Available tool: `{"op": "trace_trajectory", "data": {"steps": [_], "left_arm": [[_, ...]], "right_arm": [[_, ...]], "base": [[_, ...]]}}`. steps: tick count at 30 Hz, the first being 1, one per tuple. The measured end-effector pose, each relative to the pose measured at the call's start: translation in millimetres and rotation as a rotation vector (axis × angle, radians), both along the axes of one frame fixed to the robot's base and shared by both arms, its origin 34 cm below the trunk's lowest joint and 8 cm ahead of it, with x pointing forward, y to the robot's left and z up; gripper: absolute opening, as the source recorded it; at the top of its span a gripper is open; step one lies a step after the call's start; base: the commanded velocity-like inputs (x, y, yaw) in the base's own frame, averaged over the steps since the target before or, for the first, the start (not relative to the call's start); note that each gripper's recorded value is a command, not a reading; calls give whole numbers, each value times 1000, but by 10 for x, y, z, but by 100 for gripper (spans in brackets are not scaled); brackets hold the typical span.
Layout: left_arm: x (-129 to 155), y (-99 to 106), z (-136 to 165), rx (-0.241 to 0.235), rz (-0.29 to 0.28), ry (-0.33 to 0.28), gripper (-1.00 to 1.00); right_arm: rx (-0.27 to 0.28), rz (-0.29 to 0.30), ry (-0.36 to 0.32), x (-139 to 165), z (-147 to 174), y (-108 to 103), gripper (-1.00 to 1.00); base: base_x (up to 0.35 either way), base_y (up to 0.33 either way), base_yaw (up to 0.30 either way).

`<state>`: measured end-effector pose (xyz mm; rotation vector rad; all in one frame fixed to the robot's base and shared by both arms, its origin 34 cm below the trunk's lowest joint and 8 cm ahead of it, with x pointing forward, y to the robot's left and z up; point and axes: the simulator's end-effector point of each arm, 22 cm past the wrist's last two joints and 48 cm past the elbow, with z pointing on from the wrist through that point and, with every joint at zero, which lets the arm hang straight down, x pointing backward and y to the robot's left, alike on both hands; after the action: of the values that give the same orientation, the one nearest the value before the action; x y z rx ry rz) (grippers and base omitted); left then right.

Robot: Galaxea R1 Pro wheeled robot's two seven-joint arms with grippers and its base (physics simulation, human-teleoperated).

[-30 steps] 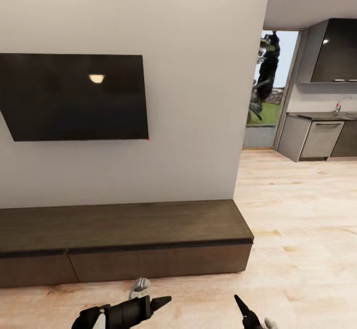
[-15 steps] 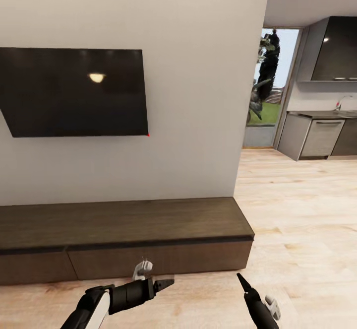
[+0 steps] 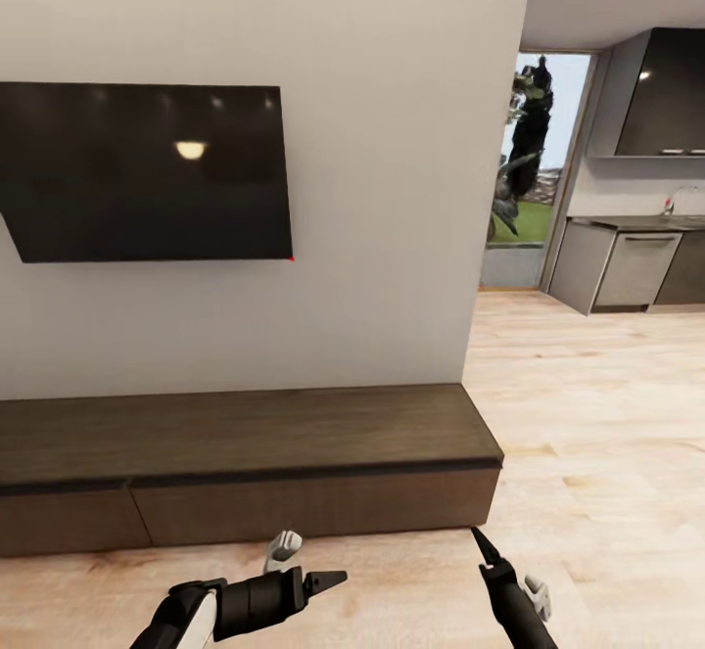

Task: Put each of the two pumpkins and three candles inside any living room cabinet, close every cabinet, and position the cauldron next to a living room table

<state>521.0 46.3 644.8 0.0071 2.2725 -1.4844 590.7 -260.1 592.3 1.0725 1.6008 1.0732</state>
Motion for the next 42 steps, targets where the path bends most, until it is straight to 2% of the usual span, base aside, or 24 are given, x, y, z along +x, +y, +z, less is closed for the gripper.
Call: {"op": "trace_trajectory", "data": {"steps": [6,13,23,42], "left_arm": [[-28,-36,-107,-7,-5,0,100],[-65,-56,-246,-5,-14,-1,100],[-128,-75,-373,-42,-30,-11,100],[-203,-52,-768,-44,-31,-12,100]], "right_arm": [[9,5,-21,-7,-69,14,100],[26,20,-85,-11,-64,50,100],[30,20,-94,-42,-248,50,100],[32,20,-87,-131,-668,53,100]], "base": [[0,0,0],[0,0,0],[0,0,0],[0,0,0]]}}
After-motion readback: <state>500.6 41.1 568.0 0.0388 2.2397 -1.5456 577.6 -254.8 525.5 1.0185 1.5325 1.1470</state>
